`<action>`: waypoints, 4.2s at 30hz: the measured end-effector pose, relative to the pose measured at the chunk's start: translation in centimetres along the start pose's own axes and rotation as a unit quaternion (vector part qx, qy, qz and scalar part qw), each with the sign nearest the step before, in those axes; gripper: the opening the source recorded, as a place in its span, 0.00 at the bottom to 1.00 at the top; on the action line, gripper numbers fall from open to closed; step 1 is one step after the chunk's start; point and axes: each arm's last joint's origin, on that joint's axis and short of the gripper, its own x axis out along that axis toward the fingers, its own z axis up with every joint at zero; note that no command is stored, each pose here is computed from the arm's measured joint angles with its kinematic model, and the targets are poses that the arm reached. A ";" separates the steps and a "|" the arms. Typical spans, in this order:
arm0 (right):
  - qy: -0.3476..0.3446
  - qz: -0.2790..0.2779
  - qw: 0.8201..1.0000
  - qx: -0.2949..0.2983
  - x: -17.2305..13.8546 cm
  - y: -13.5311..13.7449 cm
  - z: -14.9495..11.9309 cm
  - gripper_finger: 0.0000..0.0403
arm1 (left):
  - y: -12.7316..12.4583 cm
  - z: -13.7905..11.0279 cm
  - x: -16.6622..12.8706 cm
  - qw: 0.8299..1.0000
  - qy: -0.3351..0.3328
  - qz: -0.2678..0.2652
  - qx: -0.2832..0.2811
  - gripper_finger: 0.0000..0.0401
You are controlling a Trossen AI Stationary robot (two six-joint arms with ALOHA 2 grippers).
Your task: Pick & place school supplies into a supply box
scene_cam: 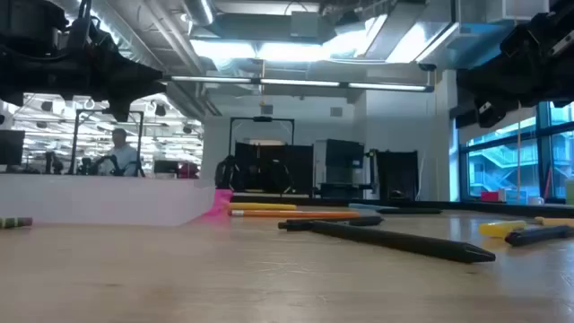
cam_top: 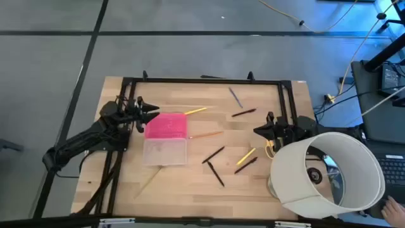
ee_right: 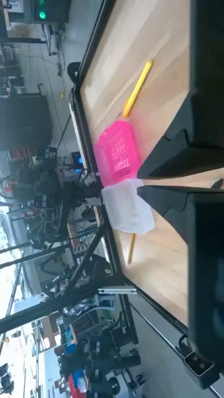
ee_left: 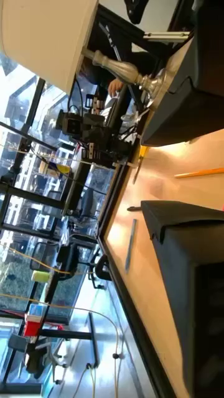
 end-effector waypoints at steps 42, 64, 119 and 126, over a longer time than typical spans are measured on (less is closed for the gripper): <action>0.000 0.000 1.000 0.000 0.0 0.0 0.0 0.08 | 0.0 0.0 0.0 1.000 0.000 0.000 0.000 0.36; 0.000 0.000 1.000 0.000 0.0 0.0 0.0 0.08 | 0.0 0.0 0.0 1.000 0.000 0.000 0.000 0.36; -0.092 -0.249 0.960 -0.086 -0.5 -1.2 1.4 0.08 | 0.0 0.0 0.0 1.000 0.000 0.000 -0.031 0.36; -0.090 -0.250 0.960 -0.089 -0.5 -1.2 1.4 0.08 | 0.0 0.0 0.0 1.000 0.000 0.000 -0.028 0.36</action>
